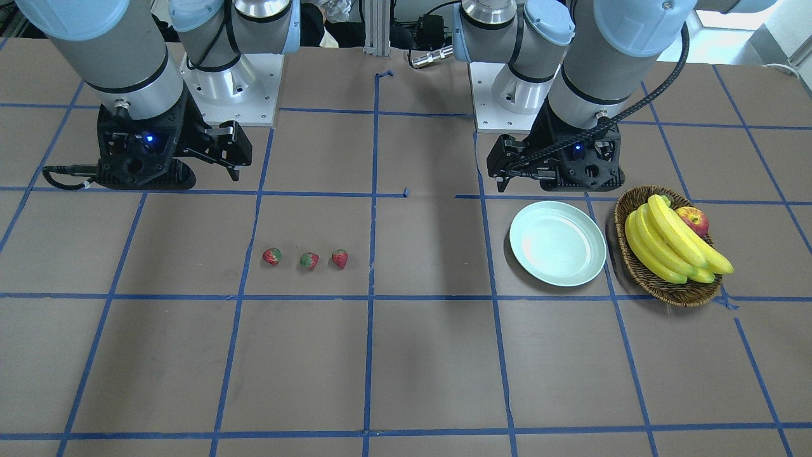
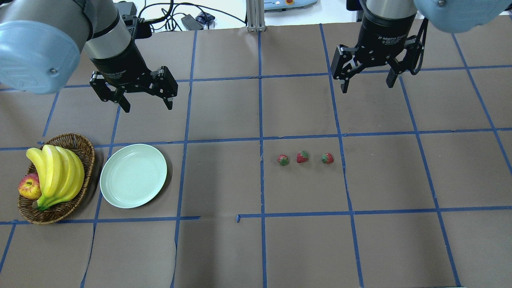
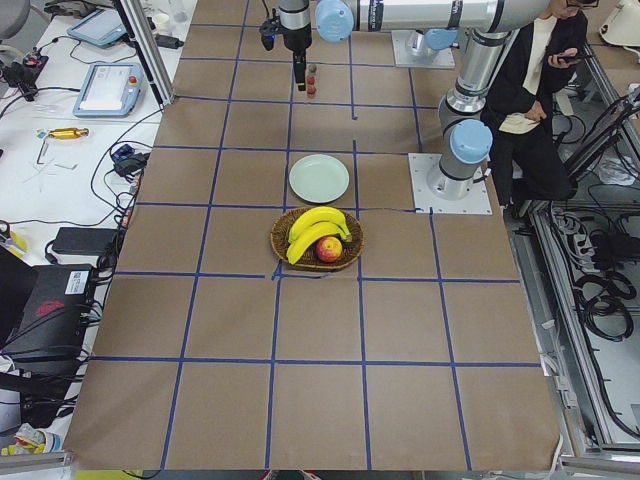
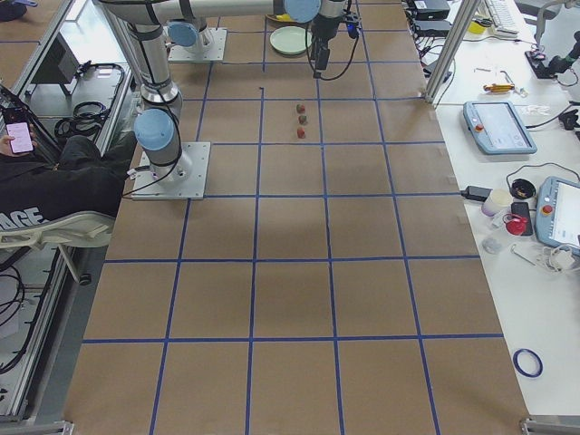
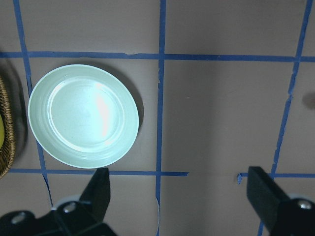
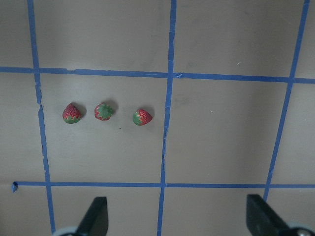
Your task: Collect all strawberries into plate
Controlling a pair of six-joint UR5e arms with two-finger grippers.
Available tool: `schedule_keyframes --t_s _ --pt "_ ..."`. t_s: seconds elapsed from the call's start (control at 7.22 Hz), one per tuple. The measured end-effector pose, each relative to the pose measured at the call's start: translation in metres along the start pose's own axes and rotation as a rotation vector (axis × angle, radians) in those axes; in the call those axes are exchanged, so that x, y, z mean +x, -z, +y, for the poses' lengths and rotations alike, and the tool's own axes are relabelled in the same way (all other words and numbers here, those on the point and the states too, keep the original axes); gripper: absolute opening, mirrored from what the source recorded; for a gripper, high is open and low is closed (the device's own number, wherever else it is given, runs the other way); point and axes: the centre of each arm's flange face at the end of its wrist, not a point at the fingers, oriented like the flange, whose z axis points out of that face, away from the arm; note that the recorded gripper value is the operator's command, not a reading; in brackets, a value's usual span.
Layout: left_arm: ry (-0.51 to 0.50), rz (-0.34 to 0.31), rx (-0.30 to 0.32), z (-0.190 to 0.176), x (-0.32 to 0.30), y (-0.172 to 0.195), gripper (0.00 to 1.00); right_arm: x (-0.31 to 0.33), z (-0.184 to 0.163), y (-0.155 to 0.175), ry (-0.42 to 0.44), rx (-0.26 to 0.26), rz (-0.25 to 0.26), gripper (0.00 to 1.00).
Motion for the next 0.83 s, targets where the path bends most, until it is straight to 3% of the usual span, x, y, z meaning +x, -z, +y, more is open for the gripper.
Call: schedule_keyframes --t_s 0.83 --pt "-0.002 -0.006 0.004 0.0007 0.0023 0.0001 1.00 0.0006 -0.0005 0.0012 -0.001 0.003 0.003 1.00"
